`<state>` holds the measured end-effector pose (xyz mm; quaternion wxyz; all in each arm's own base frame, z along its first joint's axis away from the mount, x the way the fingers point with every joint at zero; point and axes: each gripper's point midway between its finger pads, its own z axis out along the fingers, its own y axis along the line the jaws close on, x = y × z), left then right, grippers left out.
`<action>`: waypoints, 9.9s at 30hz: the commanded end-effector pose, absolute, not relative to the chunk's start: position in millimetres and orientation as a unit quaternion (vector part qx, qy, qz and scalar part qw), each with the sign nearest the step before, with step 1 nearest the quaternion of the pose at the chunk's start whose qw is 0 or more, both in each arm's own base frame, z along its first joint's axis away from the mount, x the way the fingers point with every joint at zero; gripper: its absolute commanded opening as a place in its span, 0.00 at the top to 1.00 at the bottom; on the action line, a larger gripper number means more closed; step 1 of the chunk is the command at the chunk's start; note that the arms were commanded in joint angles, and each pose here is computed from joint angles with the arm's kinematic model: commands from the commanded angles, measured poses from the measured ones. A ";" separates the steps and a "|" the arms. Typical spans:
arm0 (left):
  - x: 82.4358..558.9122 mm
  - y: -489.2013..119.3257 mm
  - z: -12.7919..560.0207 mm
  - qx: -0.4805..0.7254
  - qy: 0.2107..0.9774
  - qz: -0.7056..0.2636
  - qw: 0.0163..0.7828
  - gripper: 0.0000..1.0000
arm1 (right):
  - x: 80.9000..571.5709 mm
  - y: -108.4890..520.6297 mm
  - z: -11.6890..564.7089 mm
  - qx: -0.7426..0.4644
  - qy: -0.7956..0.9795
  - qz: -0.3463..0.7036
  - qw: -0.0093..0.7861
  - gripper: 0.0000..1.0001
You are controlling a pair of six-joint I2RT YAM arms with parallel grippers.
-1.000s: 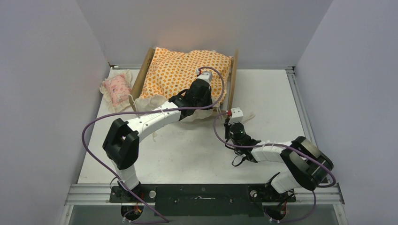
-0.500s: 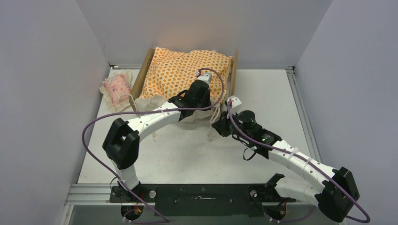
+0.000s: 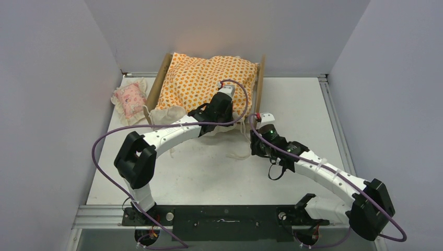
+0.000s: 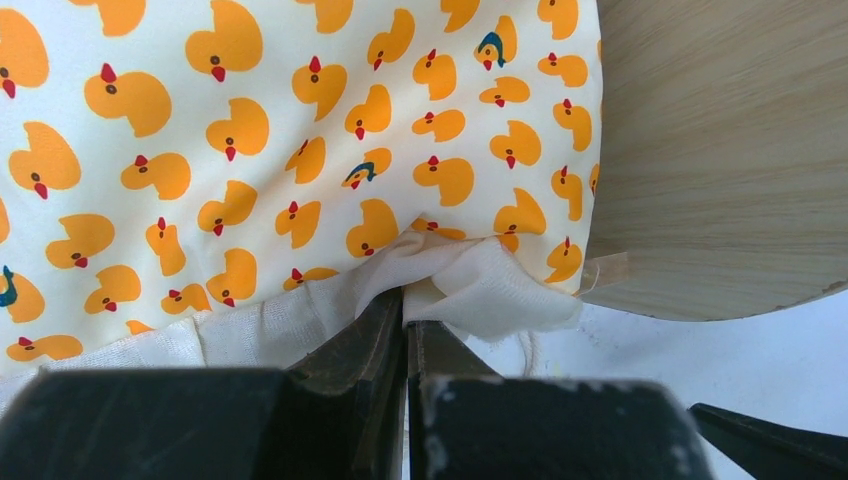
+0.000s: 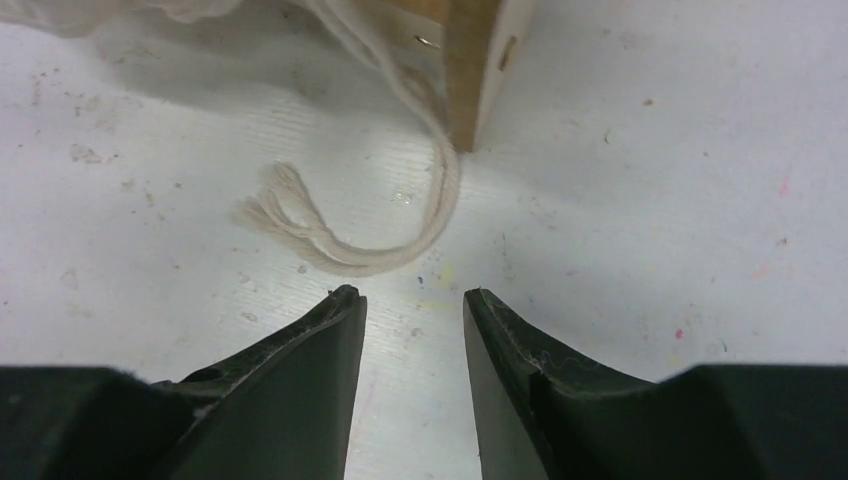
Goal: Set up the pet bed
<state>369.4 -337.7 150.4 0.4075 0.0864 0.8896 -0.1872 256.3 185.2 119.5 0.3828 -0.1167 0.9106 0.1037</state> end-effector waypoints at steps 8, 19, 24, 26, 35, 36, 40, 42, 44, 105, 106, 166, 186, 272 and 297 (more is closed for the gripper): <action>377.4 -343.1 177.0 0.079 0.871 -0.216 0.434 1.00 | 256.8 182.2 77.4 -0.005 0.888 0.164 0.430 0.63; 374.8 -343.0 173.3 0.084 0.874 -0.216 0.428 1.00 | 279.2 192.6 58.4 0.117 0.868 0.195 0.442 0.64; 374.2 -342.1 172.6 0.084 0.874 -0.217 0.427 1.00 | 282.7 183.6 41.7 0.152 0.874 0.164 0.432 0.69; 373.9 -342.1 172.6 0.084 0.873 -0.218 0.428 1.00 | 283.2 184.4 37.4 0.156 0.876 0.160 0.427 0.70; 374.1 -340.3 171.3 0.083 0.873 -0.219 0.427 1.00 | 281.7 192.3 19.7 0.145 0.885 0.168 0.410 0.77; 374.0 -340.0 171.0 0.083 0.873 -0.219 0.427 1.00 | 280.7 192.3 19.0 0.142 0.886 0.166 0.408 0.80; 373.9 -338.3 171.8 0.082 0.873 -0.219 0.429 1.00 | 278.1 188.1 28.5 0.126 0.889 0.157 0.410 0.94; 374.0 -337.1 172.5 0.081 0.872 -0.219 0.430 1.00 | 276.4 187.5 40.9 0.110 0.891 0.155 0.413 0.95; 374.6 -335.4 172.8 0.079 0.872 -0.219 0.431 1.00 | 275.0 188.0 57.2 0.089 0.892 0.154 0.415 0.95; 357.7 -319.6 192.7 0.044 0.859 -0.262 0.438 1.00 | 323.3 248.9 157.8 -0.013 0.780 0.221 0.586 0.66; 359.9 -319.4 192.7 0.043 0.859 -0.261 0.438 1.00 | 327.1 245.1 153.2 0.001 0.782 0.208 0.588 0.66; 365.4 -281.4 211.8 0.061 0.841 -0.250 0.475 1.00 | 367.3 242.2 354.2 -0.275 0.740 0.004 0.614 0.95; 370.7 -294.9 220.9 0.073 0.834 -0.272 0.476 1.00 | 384.9 206.4 364.2 -0.293 0.703 -0.147 0.632 0.95; 359.9 -297.1 214.9 0.079 0.841 -0.278 0.456 1.00 | 376.3 208.6 298.9 -0.307 0.705 -0.252 0.587 0.93; 360.6 -302.1 210.1 0.084 0.844 -0.281 0.449 1.00 | 346.6 191.4 306.6 -0.242 0.753 -0.133 0.597 0.45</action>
